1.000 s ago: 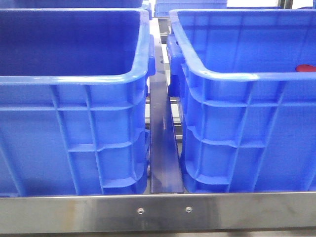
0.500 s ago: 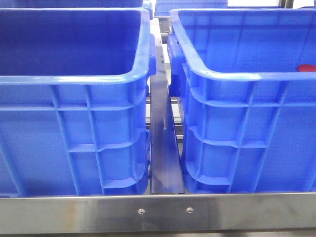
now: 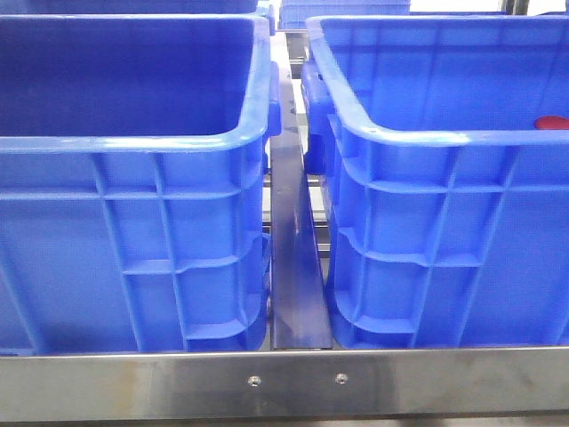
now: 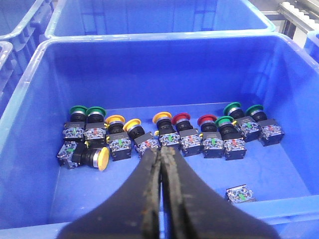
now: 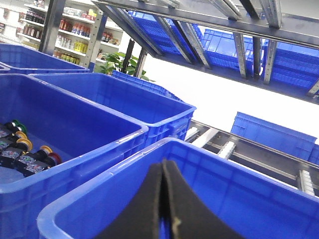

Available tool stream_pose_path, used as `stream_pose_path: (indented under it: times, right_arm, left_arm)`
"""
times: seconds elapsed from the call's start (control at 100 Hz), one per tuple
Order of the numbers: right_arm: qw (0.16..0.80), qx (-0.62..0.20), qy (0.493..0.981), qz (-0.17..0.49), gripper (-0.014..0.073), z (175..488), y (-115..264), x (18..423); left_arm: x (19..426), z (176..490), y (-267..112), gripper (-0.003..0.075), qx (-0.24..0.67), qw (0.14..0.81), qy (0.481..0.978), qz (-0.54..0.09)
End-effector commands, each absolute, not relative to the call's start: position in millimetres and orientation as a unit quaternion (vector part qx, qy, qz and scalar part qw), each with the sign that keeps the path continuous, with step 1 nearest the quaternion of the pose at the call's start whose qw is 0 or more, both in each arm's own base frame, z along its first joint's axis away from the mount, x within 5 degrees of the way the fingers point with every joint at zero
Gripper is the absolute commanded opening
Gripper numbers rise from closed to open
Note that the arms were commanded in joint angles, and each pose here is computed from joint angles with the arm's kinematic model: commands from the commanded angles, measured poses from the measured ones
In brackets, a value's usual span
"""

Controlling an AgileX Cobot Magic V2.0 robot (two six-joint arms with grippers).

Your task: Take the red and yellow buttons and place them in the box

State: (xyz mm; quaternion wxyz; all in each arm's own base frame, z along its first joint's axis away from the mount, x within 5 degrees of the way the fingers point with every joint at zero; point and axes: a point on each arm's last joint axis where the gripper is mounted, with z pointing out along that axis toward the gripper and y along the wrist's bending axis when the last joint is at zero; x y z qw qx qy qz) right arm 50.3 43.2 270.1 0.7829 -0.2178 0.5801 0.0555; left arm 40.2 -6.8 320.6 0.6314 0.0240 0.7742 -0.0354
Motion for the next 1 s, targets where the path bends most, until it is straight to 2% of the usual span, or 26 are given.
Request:
stream_pose_path:
  times: [0.0, 0.27, 0.43, 0.74, 0.86, 0.91, 0.99]
  right_arm:
    - [0.799, -0.196, 0.563, 0.083, -0.0067, 282.0, 43.2, 48.6]
    - [0.799, -0.196, 0.563, 0.083, -0.0067, 282.0, 43.2, 48.6]
    - [0.799, -0.196, 0.563, 0.083, -0.0067, 282.0, 43.2, 48.6]
    - [0.799, -0.196, 0.563, 0.083, -0.0067, 282.0, 43.2, 48.6]
    - [0.799, -0.196, 0.563, 0.083, -0.0067, 282.0, 43.2, 48.6]
    - [0.799, -0.196, 0.563, 0.083, -0.0067, 282.0, 43.1, 48.6]
    - [0.798, -0.197, 0.562, 0.084, -0.0067, 282.0, 43.5, 48.7]
  left_arm:
    - [40.5, 334.8, -6.8, -0.002, 0.015, 0.664, 0.747, -0.043]
    - [44.1, 329.1, -6.3, -0.002, 0.014, 0.666, 0.744, -0.041]
    - [55.2, 318.1, -2.5, -0.002, 0.012, 0.719, 0.695, -0.012]
    - [60.1, 247.1, 1.6, -0.002, -0.005, 0.758, 0.653, 0.013]
    - [56.1, 213.2, 1.8, -0.002, -0.033, 0.757, 0.652, -0.017]
    - [53.6, 207.4, 0.9, -0.002, -0.034, 0.738, 0.674, -0.023]
    - [54.6, 206.4, 1.1, -0.002, -0.034, 0.734, 0.678, -0.022]
